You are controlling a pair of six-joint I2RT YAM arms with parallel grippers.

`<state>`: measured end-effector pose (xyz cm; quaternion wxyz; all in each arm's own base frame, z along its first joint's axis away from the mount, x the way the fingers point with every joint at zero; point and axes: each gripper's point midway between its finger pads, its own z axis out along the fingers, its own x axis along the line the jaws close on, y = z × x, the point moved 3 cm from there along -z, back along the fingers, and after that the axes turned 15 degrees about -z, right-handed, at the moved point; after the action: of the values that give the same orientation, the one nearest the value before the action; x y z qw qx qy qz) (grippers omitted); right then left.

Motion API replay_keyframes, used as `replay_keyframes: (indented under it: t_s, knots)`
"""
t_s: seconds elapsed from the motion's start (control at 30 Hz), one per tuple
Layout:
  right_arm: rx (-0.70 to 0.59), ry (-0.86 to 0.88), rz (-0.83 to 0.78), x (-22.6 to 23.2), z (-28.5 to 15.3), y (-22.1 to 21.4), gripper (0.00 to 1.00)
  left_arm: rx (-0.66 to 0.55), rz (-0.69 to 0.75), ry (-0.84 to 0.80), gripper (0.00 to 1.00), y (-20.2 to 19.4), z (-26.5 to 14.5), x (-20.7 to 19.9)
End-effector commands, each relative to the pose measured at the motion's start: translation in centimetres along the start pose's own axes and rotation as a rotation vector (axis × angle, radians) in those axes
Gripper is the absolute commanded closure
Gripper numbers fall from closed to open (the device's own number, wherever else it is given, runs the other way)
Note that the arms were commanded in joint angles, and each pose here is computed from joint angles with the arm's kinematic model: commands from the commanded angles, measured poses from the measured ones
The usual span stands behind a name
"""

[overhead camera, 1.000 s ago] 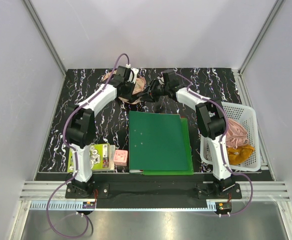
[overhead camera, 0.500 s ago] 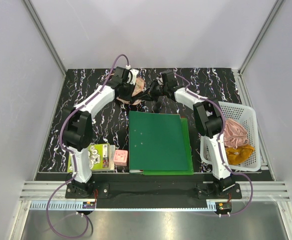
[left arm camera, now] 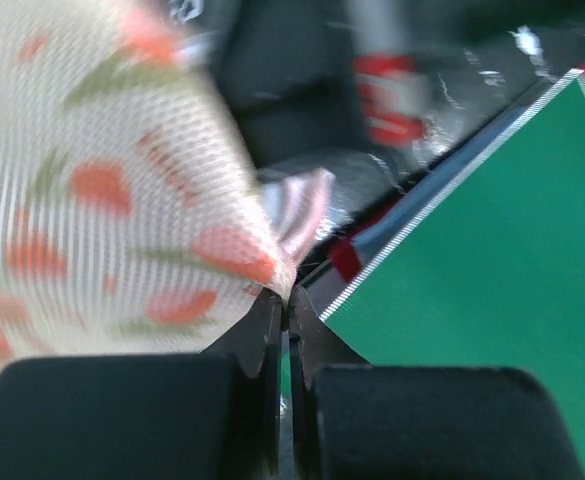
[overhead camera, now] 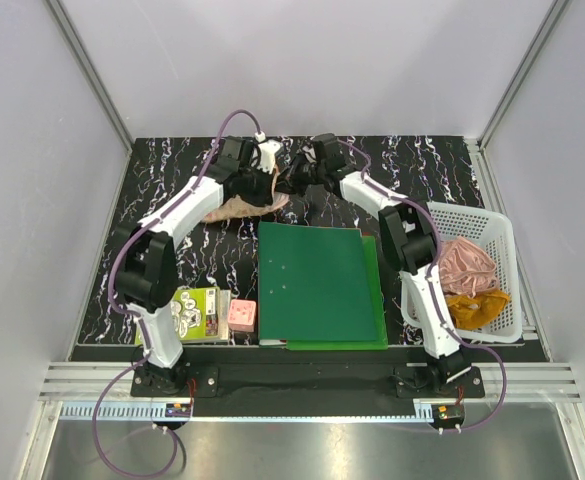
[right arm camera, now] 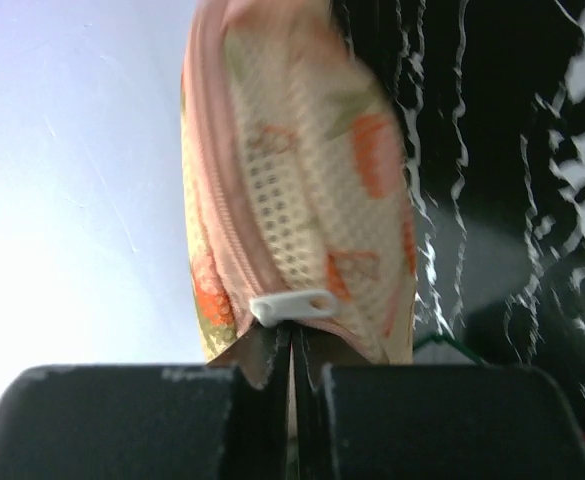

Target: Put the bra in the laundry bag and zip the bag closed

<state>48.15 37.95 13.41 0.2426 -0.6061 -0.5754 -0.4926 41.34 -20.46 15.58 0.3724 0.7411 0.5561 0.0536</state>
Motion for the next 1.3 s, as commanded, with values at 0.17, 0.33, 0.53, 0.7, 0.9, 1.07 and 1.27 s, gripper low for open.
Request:
replay_keyframes:
  t_s: [0.17,0.33,0.53,0.7,0.9,1.07,1.27]
  knots:
    - [0.003,0.009,-0.038,2.0,-1.2,0.3,0.86,-0.097,-0.073,-0.025,1.00,2.2,-2.4,0.3]
    - [0.053,-0.039,-0.087,1.9,-4.1,-2.5,0.71,-0.082,-0.172,0.059,1.00,1.9,-2.6,3.6]
    - [0.016,-0.038,-0.186,2.6,-6.7,-1.1,0.61,-0.078,-0.107,0.071,1.00,1.2,-3.5,4.1]
    - [0.031,0.057,-0.220,3.8,-5.6,0.3,0.49,-0.075,-0.106,0.047,1.00,0.6,-4.1,3.6]
    - [0.041,0.103,-0.159,3.7,-4.0,0.3,0.45,-0.085,-0.099,0.033,1.00,0.9,-4.6,3.2]
    - [0.063,0.115,-0.117,3.2,-2.9,-1.2,0.61,-0.095,-0.100,0.014,1.00,1.3,-4.8,2.8]
    - [0.084,0.142,-0.116,3.8,-1.0,-2.0,0.68,-0.094,-0.106,-0.007,1.00,1.4,-4.8,2.5]
